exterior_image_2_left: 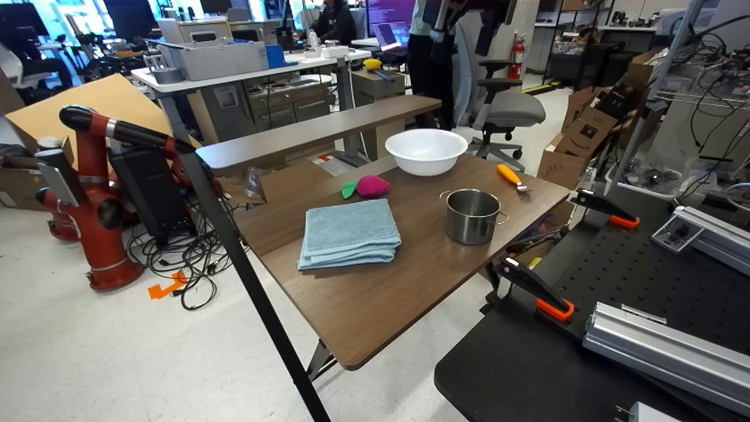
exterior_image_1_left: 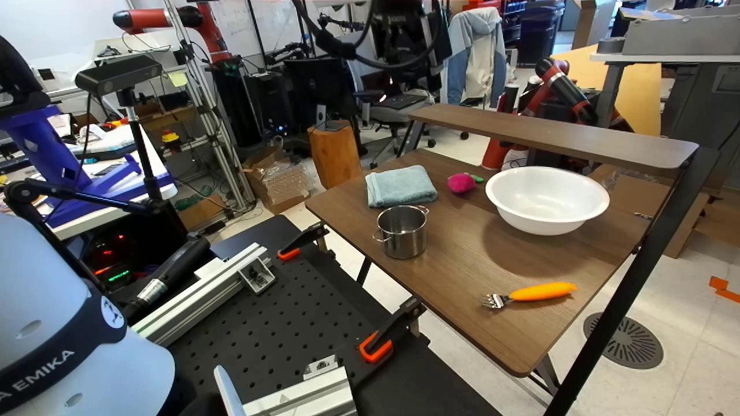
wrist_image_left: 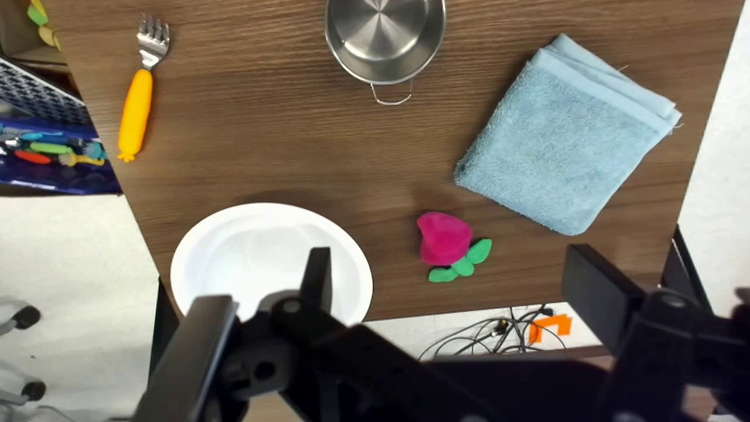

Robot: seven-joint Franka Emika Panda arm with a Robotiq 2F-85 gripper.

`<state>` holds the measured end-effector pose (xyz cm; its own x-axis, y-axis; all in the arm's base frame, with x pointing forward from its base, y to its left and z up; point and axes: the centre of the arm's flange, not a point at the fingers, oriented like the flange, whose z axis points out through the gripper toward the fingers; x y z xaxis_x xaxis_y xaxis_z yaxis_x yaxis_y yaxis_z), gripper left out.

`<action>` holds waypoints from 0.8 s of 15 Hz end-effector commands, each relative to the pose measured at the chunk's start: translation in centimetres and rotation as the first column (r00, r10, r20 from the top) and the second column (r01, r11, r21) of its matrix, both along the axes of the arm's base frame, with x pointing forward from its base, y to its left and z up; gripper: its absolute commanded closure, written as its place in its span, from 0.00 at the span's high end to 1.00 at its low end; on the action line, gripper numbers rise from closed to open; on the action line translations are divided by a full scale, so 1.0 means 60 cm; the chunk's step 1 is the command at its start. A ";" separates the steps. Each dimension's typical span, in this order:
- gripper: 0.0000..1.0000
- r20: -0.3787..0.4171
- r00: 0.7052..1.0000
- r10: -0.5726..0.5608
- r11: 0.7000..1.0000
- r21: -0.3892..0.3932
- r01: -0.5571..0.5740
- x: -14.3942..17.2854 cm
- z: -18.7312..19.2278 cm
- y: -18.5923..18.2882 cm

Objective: Put the tulip plush toy inside the white bowl

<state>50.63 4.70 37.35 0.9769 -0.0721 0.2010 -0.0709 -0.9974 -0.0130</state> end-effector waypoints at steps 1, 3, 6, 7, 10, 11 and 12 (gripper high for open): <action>1.00 -0.041 0.996 -0.085 0.993 0.082 0.088 0.094 -0.060 0.009; 1.00 -0.069 0.989 -0.129 0.985 0.109 0.136 0.134 -0.102 0.013; 1.00 -0.112 0.975 -0.195 0.970 0.124 0.208 0.191 -0.163 0.015; 1.00 -0.121 0.968 -0.221 0.965 0.117 0.235 0.208 -0.185 0.013; 1.00 -0.137 0.948 -0.289 0.948 0.096 0.303 0.252 -0.247 0.009; 1.00 -0.139 0.942 -0.306 0.943 0.088 0.320 0.263 -0.266 0.011; 1.00 -0.145 0.935 -0.322 0.939 0.078 0.336 0.273 -0.285 0.014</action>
<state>63.91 4.71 22.36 0.9350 -0.3518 0.0454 -0.3466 -0.9333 -0.0942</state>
